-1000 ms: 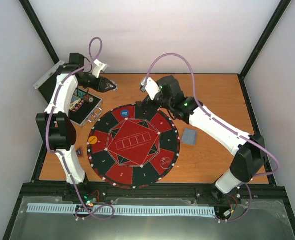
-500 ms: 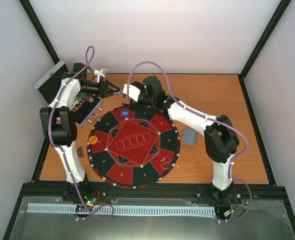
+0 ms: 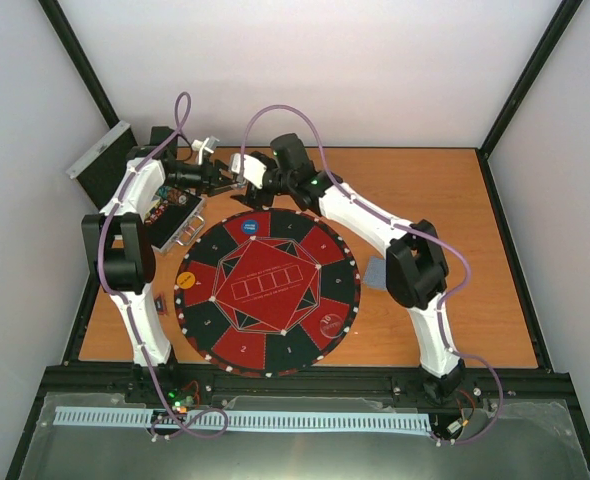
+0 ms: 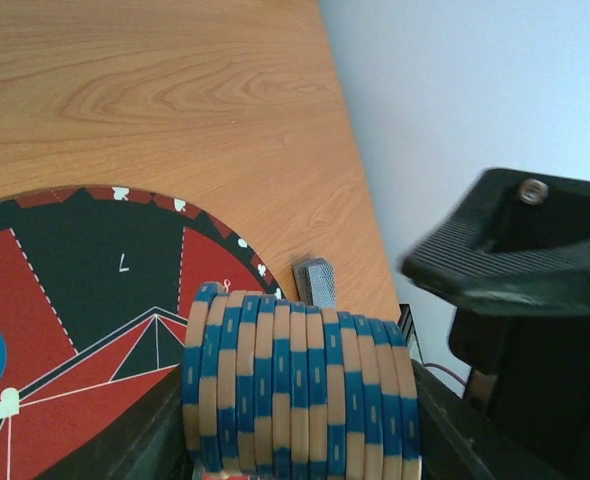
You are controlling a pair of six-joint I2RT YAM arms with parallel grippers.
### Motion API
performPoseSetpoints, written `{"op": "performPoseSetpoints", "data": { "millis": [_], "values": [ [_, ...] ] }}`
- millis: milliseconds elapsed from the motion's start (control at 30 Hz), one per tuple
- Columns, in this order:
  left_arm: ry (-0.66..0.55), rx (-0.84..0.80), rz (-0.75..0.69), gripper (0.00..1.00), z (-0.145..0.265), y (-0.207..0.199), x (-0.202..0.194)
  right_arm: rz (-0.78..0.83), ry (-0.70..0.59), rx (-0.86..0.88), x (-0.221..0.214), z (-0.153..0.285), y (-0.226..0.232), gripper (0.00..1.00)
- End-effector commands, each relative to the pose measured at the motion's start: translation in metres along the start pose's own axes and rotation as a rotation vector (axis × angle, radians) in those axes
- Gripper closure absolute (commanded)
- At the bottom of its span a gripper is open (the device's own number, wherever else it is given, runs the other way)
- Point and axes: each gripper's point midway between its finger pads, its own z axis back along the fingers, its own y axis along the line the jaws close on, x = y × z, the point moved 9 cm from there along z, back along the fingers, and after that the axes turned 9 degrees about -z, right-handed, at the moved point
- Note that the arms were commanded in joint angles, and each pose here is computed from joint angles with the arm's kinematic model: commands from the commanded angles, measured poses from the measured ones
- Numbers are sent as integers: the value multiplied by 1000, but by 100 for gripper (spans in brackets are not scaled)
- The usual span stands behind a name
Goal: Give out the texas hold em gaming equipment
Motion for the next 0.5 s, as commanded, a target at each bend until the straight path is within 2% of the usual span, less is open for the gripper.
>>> {"op": "performPoseSetpoints", "data": {
  "millis": [0,67,200,467],
  "values": [
    [-34,-58,-76,99,7,-27,8,-35,50,52,-9,-12,-6,15],
    [-34,-59,-80,99,7,-28,8,-37,51,47,-12,-15,-10,17],
    [-33,-63,-78,99,6,-28,8,-7,45,62,-13,-17,-12,31],
    [-27,-74,-83,99,2,-30,9,44,46,47,-17,-25,-15,39]
  ]
}}
